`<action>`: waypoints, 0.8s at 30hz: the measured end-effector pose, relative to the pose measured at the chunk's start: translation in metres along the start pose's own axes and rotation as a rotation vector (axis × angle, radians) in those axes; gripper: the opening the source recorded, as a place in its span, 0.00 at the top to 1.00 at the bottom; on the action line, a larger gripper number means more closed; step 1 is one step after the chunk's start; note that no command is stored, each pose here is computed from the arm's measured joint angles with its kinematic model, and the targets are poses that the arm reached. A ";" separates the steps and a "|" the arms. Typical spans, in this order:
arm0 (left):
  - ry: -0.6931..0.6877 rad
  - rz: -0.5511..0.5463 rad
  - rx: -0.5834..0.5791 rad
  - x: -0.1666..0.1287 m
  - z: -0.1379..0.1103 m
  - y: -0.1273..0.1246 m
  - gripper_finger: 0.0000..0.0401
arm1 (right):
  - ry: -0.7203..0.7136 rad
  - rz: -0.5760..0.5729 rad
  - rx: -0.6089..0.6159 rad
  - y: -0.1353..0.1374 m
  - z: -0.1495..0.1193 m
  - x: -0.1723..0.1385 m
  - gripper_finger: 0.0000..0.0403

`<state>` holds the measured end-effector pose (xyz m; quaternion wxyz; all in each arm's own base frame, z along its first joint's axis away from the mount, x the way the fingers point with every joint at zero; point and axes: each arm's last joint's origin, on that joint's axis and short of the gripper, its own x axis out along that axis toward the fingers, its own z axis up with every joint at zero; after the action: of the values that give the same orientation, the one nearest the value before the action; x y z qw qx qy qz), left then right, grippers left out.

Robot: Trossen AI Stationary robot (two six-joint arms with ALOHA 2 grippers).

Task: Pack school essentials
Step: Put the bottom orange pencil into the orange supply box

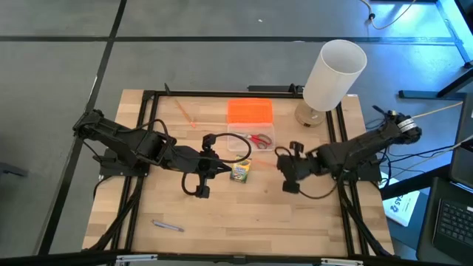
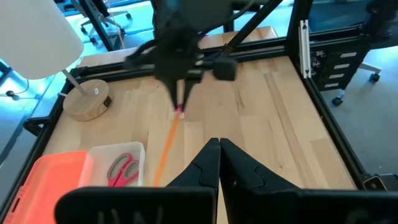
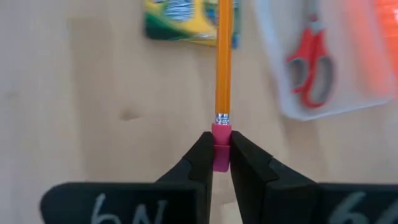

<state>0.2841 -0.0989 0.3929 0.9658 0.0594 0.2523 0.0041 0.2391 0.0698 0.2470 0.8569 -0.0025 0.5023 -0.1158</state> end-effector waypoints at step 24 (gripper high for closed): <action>-0.002 0.022 0.000 0.000 0.000 0.001 1.00 | 0.024 -0.157 -0.100 -0.088 0.037 0.062 0.89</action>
<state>0.2841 -0.0983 0.3930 0.9659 0.0621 0.2508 0.0149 0.2826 -0.0327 0.2223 0.8378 -0.0832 0.5160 -0.1577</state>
